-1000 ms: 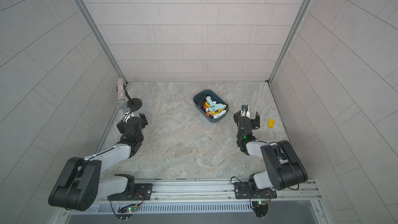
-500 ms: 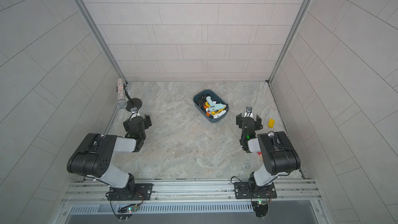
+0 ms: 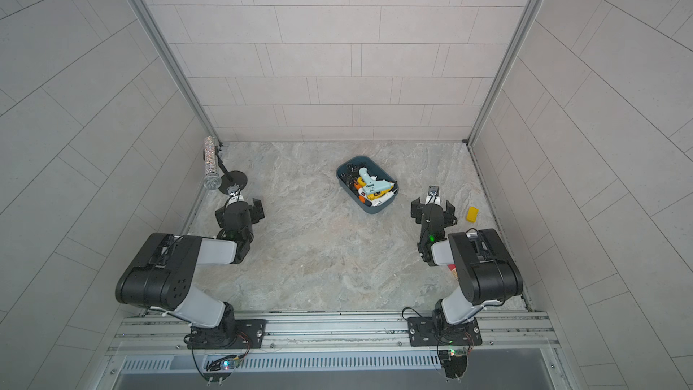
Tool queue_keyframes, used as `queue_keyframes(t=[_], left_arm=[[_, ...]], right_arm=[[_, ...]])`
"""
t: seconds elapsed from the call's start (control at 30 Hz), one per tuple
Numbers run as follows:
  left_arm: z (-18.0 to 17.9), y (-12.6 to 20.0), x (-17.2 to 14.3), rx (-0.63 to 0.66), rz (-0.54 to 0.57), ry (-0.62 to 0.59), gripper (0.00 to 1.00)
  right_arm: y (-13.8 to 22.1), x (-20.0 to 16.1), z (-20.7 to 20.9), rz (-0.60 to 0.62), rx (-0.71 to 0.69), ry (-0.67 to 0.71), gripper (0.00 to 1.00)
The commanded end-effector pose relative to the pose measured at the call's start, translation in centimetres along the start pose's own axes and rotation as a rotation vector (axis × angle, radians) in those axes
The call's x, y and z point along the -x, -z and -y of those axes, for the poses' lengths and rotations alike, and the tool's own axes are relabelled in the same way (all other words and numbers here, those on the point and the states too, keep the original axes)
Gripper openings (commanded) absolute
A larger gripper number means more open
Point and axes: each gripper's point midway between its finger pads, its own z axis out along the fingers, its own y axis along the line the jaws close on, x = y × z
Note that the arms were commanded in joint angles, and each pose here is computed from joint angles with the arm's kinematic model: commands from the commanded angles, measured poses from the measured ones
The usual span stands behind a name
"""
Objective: Put the hot melt glue gun into the storage box
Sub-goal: Reset both arms
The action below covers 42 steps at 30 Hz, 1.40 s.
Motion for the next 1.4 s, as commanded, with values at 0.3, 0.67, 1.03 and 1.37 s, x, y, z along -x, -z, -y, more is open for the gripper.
queue_keyframes(t=[0.3,0.67,1.03,1.37], left_arm=[[-0.2,-0.1,0.7,0.003,0.018,0.009,1.0],[-0.2,-0.1,0.7,0.002,0.017,0.01,1.0],[-0.2,-0.1,0.7,0.003,0.017,0.01,1.0],[-0.2,-0.1,0.7,0.003,0.016,0.01,1.0]], right_arm=[[-0.3,0.1,0.1,-0.002,0.005,-0.027,1.0],[-0.3,0.1,0.1,-0.003,0.007,-0.025,1.0],[-0.4,0.0,0.0,-0.012,0.038,-0.039,1.0],[-0.3,0.1,-2.5,-0.008,0.214,0.001,1.0]])
